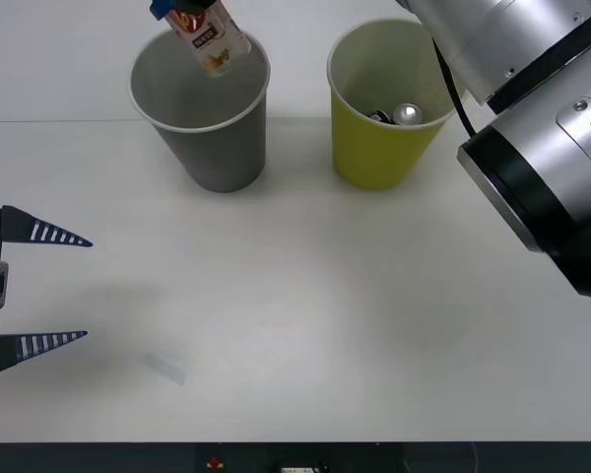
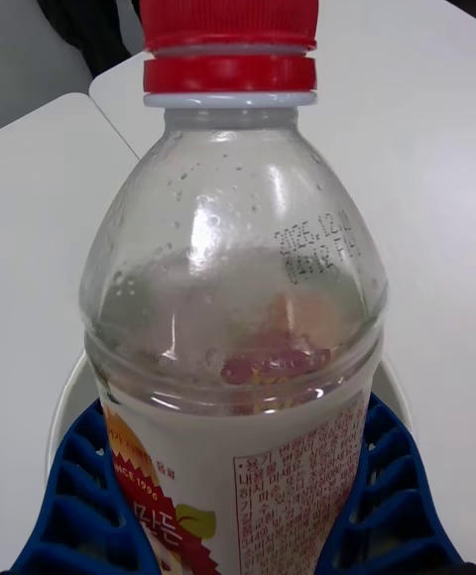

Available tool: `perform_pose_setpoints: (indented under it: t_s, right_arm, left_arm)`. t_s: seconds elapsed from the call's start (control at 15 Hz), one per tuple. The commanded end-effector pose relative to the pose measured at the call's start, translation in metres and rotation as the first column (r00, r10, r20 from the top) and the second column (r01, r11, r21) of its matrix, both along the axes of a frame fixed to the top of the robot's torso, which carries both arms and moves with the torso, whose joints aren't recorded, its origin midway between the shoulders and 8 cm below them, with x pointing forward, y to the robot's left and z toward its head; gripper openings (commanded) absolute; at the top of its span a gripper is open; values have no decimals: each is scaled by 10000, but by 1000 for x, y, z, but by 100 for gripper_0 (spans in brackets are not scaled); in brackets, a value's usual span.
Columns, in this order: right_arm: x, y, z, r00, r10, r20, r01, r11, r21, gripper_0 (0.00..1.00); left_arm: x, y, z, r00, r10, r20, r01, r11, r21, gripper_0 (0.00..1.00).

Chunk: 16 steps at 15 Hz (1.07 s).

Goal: Put the can into the green bin and the plastic bottle into the gray bin

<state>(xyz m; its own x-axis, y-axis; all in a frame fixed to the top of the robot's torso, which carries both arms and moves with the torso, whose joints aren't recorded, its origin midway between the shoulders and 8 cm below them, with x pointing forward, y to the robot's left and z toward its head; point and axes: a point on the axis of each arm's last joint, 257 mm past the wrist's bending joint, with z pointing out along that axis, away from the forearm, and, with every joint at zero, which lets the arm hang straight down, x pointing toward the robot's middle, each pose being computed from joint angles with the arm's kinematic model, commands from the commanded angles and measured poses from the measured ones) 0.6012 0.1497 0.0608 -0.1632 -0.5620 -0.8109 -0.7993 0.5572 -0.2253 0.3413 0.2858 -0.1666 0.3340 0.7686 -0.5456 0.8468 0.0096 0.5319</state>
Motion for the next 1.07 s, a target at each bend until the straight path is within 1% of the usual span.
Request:
perform_pose_setpoints:
  t_s: [0.07,0.2,0.33,0.6,0.67,0.73,0.8,1.07]
  right_arm:
    - [6,6,-9,10000,-59,67,60,10000,-44,0]
    - [7,13,-14,10000,-7,31,6,10000,62,0]
    - [5,17,-20,9999,84,63,-84,10000,-39,0]
    - [5,16,-22,10000,79,50,-79,10000,-61,0]
    - [4,17,-22,9999,97,52,-97,9999,-64,9]
    - [6,16,-21,9999,72,124,-71,9999,-72,79]
    - [6,17,-20,9999,76,147,-75,10000,-29,100]
    - [6,18,-19,9998,109,147,-109,9999,-6,100]
  left_arm:
    - [0,0,0,10000,0,0,0,10000,0,100]
    - [0,0,0,10000,0,0,0,10000,0,100]
    - [0,0,0,10000,0,0,0,10000,0,100]
    - [0,0,0,10000,0,0,0,10000,0,100]
    - [0,0,0,10000,0,0,0,10000,0,100]
    - [0,0,0,10000,0,0,0,10000,0,100]
    - [0,0,0,10000,0,0,0,10000,0,100]
    - [0,0,0,10000,0,0,0,10000,0,100]
